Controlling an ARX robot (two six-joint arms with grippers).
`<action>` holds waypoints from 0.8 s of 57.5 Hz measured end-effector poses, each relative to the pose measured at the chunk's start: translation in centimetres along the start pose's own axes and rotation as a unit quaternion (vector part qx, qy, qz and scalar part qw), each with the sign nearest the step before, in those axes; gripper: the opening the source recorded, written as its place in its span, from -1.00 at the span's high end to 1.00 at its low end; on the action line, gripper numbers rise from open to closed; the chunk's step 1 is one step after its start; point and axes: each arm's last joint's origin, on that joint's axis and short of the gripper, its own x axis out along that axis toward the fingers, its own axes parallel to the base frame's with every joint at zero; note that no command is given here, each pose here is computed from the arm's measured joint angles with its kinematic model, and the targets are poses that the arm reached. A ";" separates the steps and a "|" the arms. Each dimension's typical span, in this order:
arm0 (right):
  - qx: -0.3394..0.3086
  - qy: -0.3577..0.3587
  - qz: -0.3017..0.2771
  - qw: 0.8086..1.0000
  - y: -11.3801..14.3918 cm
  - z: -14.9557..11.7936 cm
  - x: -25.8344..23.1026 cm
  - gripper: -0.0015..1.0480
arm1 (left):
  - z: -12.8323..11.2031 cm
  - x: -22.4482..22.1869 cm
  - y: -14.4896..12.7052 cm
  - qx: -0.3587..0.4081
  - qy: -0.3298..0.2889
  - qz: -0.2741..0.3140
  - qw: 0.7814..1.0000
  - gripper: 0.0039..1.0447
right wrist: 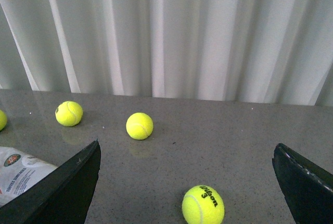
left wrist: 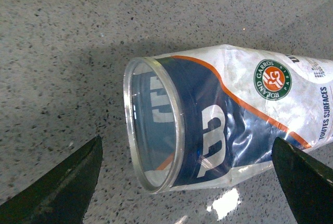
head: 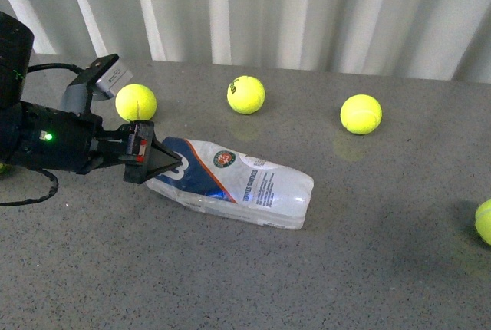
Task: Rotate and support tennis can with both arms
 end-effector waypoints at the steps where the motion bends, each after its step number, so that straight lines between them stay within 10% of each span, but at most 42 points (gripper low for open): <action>1: 0.000 0.000 0.000 1.000 0.0 0.0 0.0 -0.86 | -0.1 0.2 0.0 -0.003 -0.002 -0.004 1.000 -0.87; 19: 0.000 0.000 0.000 1.000 0.0 0.0 0.0 -0.86 | -0.3 1.9 -0.4 -0.070 -0.063 -0.057 0.994 -0.85; 46: 0.000 0.000 0.000 1.000 0.0 0.0 0.0 -0.86 | -1.1 1.6 -0.5 -0.110 -0.045 -0.057 0.991 0.80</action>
